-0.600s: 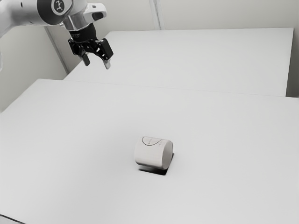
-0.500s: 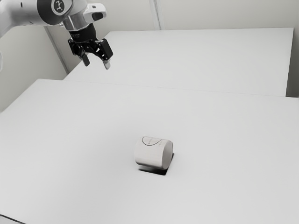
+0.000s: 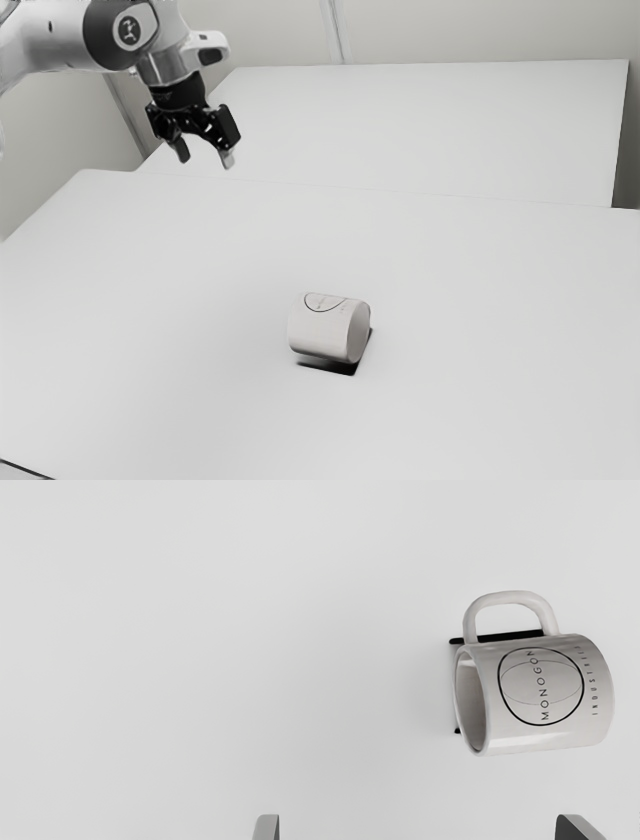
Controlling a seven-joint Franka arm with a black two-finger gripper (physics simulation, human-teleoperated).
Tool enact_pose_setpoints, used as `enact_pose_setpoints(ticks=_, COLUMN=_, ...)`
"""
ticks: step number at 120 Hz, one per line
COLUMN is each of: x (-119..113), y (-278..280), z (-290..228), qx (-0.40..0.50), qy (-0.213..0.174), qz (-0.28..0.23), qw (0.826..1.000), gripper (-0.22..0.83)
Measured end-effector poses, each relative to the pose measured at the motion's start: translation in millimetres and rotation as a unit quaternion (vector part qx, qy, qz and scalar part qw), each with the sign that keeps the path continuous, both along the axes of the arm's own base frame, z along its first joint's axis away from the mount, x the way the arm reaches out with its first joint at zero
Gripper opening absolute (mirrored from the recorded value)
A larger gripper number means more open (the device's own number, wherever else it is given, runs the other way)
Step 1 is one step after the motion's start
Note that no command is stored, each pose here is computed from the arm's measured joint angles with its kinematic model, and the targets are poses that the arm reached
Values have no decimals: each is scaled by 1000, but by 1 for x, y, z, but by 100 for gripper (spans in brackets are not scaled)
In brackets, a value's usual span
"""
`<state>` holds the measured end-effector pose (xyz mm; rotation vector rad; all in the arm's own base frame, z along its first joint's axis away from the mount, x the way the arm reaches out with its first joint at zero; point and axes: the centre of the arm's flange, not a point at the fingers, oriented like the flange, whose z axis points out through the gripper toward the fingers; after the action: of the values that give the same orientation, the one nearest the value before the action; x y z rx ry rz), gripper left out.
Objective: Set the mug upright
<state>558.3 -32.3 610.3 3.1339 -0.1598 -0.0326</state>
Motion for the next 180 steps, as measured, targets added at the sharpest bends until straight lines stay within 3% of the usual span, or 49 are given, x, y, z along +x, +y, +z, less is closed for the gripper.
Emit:
enact_pose_setpoints(ticks=26, x=-19, y=-4, z=-58, qx=-70, qy=41, qz=20, qw=997, gripper=62)
enact_pose_setpoints(ticks=63, x=-39, y=10, z=-155, qx=-196, qy=45, qz=76, qw=977, gripper=62)
enact_pose_setpoints(ticks=106, x=-29, y=13, z=-244, qx=-323, qy=37, qz=100, qw=940, gripper=62)
enact_pose_setpoints(ticks=132, x=-29, y=19, z=-279, qx=-380, qy=37, qz=87, qw=920, gripper=62)
enact_pose_setpoints(ticks=180, x=-39, y=13, z=-315, qx=-481, qy=43, qz=5, qw=875, gripper=62)
